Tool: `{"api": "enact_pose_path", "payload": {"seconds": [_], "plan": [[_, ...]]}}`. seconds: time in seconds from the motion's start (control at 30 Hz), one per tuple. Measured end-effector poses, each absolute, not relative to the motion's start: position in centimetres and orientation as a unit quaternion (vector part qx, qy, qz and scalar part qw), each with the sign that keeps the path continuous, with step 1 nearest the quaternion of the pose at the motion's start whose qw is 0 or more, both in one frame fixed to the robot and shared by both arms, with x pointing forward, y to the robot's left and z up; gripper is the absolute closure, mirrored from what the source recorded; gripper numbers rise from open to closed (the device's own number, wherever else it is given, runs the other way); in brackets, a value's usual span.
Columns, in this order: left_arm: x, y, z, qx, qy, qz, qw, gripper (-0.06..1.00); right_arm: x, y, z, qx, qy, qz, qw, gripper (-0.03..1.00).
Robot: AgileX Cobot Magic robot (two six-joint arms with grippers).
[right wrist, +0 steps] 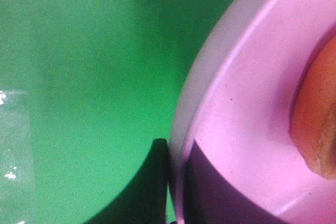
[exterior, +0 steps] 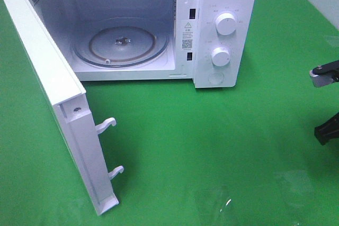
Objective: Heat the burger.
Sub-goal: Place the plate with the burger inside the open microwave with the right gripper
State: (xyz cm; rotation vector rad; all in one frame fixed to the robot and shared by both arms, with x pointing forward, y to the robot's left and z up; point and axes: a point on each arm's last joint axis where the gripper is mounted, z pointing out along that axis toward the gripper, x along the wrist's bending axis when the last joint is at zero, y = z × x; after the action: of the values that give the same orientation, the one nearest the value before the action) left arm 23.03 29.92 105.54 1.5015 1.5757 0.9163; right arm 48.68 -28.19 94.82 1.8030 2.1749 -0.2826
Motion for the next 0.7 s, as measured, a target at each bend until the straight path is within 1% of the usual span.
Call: {"api": "enact_pose_path", "payload": {"seconds": [0.2,0.4,0.53,0.7], "plan": [[23.0,29.9,105.5,0.588,0.617,0.359,0.38,-0.04,47.4,-26.6,97.0,0.597,0.777,-0.096,0.177,0.94],[23.0,29.9,105.5,0.588,0.617,0.359,0.38,-0.04,46.5,-25.3,98.2,0.579,0.789,-0.084,0.189,0.94],[23.0,29.9,105.5,0.588,0.617,0.359,0.38,-0.04,45.9,-24.2,98.7,0.559,0.802,-0.08,0.194,0.94],[23.0,29.9,105.5,0.588,0.617,0.359,0.38,-0.04,45.3,-23.1,98.5,0.533,0.819,-0.083,0.196,0.94]]}}
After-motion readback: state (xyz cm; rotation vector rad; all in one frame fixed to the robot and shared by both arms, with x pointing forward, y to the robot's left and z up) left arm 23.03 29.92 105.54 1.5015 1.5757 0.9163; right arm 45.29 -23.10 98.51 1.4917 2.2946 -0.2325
